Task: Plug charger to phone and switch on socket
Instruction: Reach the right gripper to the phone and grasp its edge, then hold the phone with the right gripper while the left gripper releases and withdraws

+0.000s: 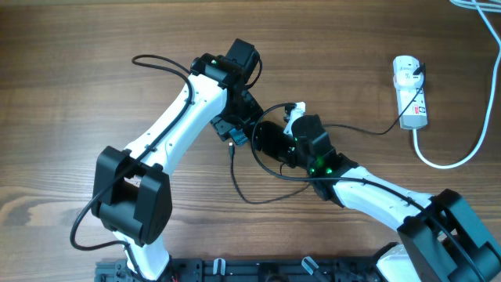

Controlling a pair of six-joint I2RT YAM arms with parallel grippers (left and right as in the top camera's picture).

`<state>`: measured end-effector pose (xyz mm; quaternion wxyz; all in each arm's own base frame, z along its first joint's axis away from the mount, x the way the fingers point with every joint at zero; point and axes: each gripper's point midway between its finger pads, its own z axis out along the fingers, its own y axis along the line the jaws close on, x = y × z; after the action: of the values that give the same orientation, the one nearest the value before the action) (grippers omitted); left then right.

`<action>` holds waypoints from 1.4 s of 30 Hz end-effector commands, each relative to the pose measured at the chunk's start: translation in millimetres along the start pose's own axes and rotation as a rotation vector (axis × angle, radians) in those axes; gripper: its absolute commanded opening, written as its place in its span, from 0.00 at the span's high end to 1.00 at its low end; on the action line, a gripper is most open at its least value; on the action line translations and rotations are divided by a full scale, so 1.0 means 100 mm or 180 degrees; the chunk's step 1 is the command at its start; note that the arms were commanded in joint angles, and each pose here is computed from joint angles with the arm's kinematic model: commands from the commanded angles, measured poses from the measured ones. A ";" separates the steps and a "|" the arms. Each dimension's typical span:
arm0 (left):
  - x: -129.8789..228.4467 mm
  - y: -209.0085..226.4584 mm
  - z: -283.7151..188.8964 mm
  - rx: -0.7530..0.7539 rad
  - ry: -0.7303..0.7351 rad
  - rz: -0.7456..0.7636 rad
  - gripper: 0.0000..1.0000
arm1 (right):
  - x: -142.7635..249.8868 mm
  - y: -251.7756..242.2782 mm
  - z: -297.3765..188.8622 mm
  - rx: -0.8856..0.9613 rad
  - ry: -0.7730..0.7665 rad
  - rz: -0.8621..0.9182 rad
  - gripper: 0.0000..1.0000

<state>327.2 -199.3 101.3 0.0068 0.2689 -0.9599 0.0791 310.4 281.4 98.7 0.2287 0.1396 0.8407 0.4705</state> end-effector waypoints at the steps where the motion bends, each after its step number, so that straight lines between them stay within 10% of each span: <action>1: -0.05 -0.07 -0.14 0.0113 -0.0149 -0.0079 0.96 | -0.08 0.04 0.05 0.0001 -0.0114 0.0201 0.49; 38: -0.02 -0.13 -0.13 0.0022 -0.0419 -0.0070 0.96 | -0.14 0.02 0.09 0.0210 -0.0213 0.0781 0.95; 42: -0.02 -0.13 -0.13 0.0020 -0.0418 -0.0068 0.54 | -0.14 0.02 0.09 0.0211 -0.0213 0.0781 0.95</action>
<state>330.5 -206.5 100.8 -0.0344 0.2831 -0.9568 0.0558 322.6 281.8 100.5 0.1827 0.2631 0.8235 0.4682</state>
